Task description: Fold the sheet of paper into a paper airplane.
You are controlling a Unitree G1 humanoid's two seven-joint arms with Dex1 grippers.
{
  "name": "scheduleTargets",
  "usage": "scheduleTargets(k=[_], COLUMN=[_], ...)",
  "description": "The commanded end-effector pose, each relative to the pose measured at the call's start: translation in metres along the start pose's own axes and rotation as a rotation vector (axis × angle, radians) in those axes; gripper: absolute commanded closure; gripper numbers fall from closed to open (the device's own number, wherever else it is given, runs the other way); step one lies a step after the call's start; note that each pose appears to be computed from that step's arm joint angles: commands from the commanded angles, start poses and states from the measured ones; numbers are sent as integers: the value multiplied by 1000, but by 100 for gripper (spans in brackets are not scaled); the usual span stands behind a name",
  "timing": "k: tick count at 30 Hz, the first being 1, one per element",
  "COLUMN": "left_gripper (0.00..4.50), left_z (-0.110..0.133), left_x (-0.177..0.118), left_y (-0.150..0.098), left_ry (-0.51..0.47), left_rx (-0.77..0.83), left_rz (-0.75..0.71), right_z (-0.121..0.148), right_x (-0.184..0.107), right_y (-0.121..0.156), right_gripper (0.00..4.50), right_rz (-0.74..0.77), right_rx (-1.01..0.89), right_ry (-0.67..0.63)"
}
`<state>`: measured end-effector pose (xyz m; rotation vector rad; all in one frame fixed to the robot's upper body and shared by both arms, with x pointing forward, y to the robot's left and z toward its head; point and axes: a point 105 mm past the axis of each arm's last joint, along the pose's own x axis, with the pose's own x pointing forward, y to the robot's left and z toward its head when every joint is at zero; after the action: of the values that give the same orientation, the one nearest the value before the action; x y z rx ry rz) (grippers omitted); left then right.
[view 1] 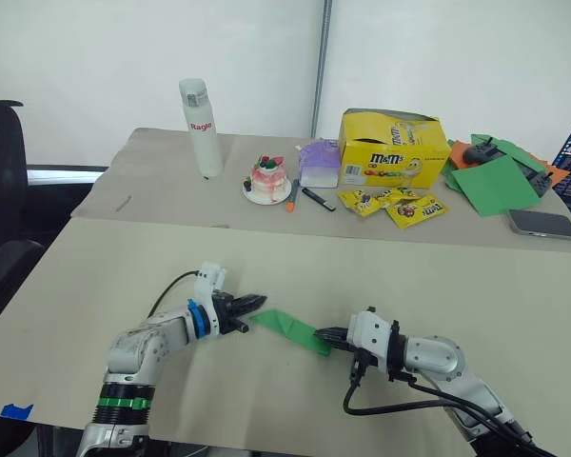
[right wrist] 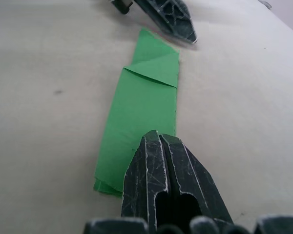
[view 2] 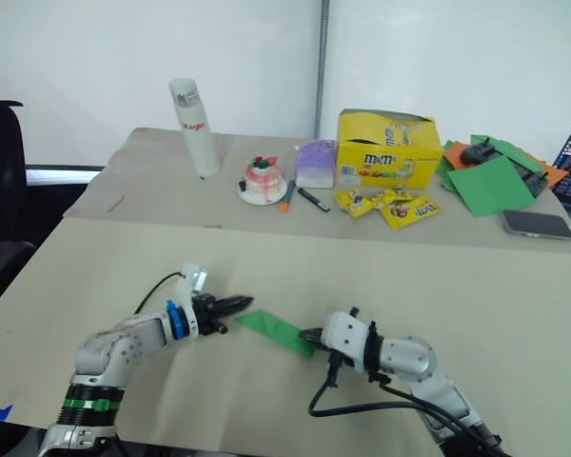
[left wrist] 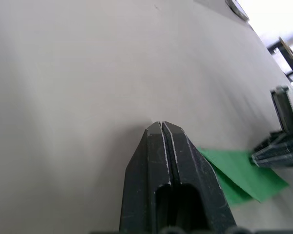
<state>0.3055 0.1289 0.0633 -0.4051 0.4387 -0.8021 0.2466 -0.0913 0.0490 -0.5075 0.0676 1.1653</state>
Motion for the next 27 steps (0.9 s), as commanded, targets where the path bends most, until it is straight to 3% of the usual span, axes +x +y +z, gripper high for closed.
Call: scheduleTargets(k=[1,5,7,14,18,22,27], left_gripper=[450,450,450,450,450,450,450], left_z=[24,17,19,36,33,32,34], left_x=[-5,-15,-20,-31,-41,-41,-41], left_y=[-12,-10,-12,-32,-40,-49,-55], left_ry=[-53,134,183,152,169,143,140], left_rx=[148,482,612,712,696,691,690], left_rz=[-48,-32,-56,-170,-211,-230,-240], right_z=[27,60,72,104,71,54,40], right_x=[-2,-15,-21,-28,-12,-3,1], right_y=[-22,-45,-52,-51,-40,-30,-46], right_gripper=[449,449,449,449,449,449,449], right_rz=[-99,-115,-81,88,112,133,31], right_rx=[22,-51,38,118,83,197,184], right_ry=[-122,-176,-185,-119,87,117,150])
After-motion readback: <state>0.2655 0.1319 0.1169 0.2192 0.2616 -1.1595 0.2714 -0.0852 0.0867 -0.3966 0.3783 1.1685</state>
